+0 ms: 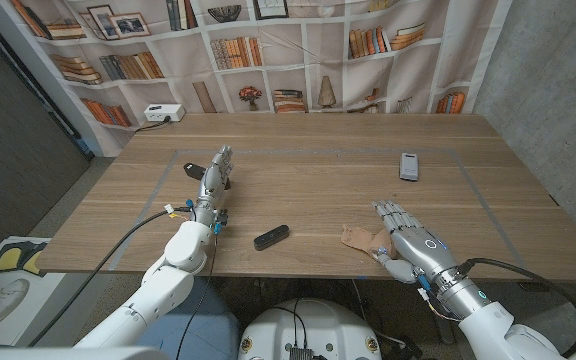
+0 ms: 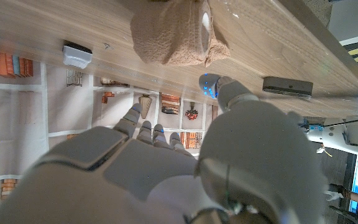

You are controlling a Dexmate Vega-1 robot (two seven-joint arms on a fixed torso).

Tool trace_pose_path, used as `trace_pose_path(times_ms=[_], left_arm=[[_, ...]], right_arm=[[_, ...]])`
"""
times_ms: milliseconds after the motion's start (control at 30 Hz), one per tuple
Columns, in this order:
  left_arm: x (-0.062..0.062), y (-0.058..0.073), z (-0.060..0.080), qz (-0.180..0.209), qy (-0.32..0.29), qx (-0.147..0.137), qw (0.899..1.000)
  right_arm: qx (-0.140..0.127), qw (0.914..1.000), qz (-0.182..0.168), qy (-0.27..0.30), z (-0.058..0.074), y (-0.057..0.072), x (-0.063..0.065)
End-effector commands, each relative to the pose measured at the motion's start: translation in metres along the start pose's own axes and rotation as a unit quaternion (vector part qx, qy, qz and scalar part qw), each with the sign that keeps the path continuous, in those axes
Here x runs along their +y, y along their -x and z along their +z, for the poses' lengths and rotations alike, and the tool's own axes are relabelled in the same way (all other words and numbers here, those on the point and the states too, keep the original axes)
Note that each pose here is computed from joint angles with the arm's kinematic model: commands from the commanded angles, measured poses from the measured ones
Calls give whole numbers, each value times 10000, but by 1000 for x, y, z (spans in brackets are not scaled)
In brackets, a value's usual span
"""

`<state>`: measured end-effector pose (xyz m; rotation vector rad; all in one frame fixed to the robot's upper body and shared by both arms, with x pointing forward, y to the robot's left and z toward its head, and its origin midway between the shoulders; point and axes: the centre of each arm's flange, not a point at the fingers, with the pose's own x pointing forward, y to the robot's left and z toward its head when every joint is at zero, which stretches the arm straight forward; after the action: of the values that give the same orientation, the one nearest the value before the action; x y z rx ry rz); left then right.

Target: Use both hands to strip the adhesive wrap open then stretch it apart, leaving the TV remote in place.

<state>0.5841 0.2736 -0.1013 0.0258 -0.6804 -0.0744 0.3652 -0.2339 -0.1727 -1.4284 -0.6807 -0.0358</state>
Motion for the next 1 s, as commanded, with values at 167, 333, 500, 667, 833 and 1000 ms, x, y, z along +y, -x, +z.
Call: trace_pose_path(times_ms=[167, 333, 500, 667, 833, 1000], left_arm=[[-2, -2, -1, -29, 9, -5, 10000], [-3, -3, -1, -53, 17, 3, 10000], [-3, -3, 1, -19, 3, -35, 10000], [-2, -3, 1, -25, 8, -29, 10000], [-2, -2, 1, -39, 4, -33, 10000], [-2, -2, 0, -47, 0, -28, 10000]], right_arm=[[7, 9999, 121, -119, 3, 4, 10], [30, 9998, 159, -109, 3, 5, 10], [20, 9998, 162, -108, 3, 5, 13], [41, 9997, 199, -124, 4, 5, 17], [68, 9998, 111, -180, 4, 5, 21], [97, 9998, 110, -160, 4, 5, 24]])
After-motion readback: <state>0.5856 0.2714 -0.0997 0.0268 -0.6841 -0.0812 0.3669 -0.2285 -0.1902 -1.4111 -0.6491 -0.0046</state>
